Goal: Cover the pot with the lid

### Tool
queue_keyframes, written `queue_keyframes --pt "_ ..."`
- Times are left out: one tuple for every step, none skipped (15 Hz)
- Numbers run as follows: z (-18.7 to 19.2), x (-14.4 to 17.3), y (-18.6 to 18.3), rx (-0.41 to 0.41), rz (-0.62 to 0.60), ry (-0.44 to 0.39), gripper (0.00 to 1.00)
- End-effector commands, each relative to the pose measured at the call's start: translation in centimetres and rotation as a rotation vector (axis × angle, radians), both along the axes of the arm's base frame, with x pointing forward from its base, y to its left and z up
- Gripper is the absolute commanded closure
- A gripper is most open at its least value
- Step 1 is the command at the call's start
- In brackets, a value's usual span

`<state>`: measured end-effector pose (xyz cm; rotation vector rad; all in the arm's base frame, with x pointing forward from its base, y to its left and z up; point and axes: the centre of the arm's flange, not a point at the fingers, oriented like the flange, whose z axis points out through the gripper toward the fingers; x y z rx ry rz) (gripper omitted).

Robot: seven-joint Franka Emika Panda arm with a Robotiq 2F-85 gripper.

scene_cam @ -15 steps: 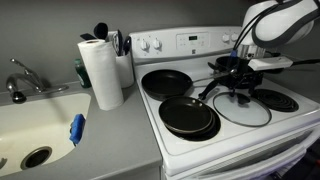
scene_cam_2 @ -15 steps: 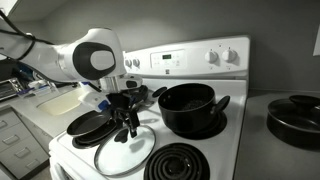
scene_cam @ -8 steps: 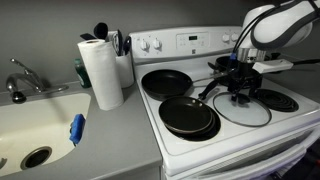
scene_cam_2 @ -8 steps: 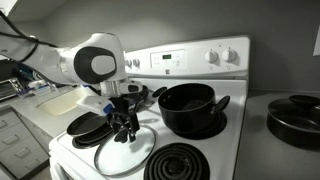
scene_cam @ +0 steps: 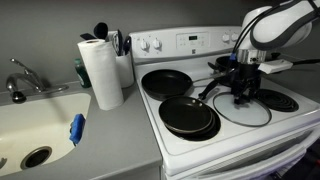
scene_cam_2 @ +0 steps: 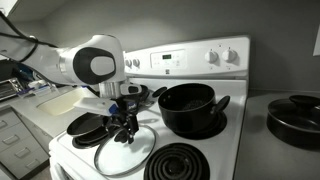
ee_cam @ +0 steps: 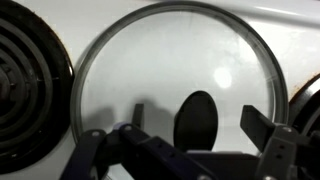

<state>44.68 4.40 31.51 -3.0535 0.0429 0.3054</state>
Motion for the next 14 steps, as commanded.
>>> queue_keyframes --pt "-0.44 0.5 0.05 -0.012 0.026 -0.007 0.0" --pt "-0.45 0.53 0.11 -0.012 0.028 -0.012 0.0" --pt "-0.48 0.56 0.18 -0.01 0.029 -0.017 0.03" --pt "-0.49 0.62 0.25 -0.008 0.03 -0.022 0.23" --pt "-0.48 0.66 0.3 -0.006 0.032 -0.027 0.27" --pt "-0.46 0.75 0.34 -0.005 0.031 -0.036 0.31" --pt "-0.45 0.75 0.48 -0.004 0.03 -0.041 0.37" --pt "-0.43 0.73 0.62 -0.003 0.03 -0.045 0.45" --pt "-0.42 0.77 0.66 -0.004 0.03 -0.049 0.51" --pt "-0.4 0.81 0.69 -0.004 0.03 -0.052 0.6" --pt "-0.4 0.84 0.72 -0.004 0.03 -0.055 0.66" --pt "-0.35 0.88 0.72 -0.004 0.03 -0.057 0.73" --pt "-0.3 0.96 0.71 -0.004 0.03 -0.06 0.79" --pt "-0.28 1.0 0.73 -0.004 0.03 -0.061 0.86"
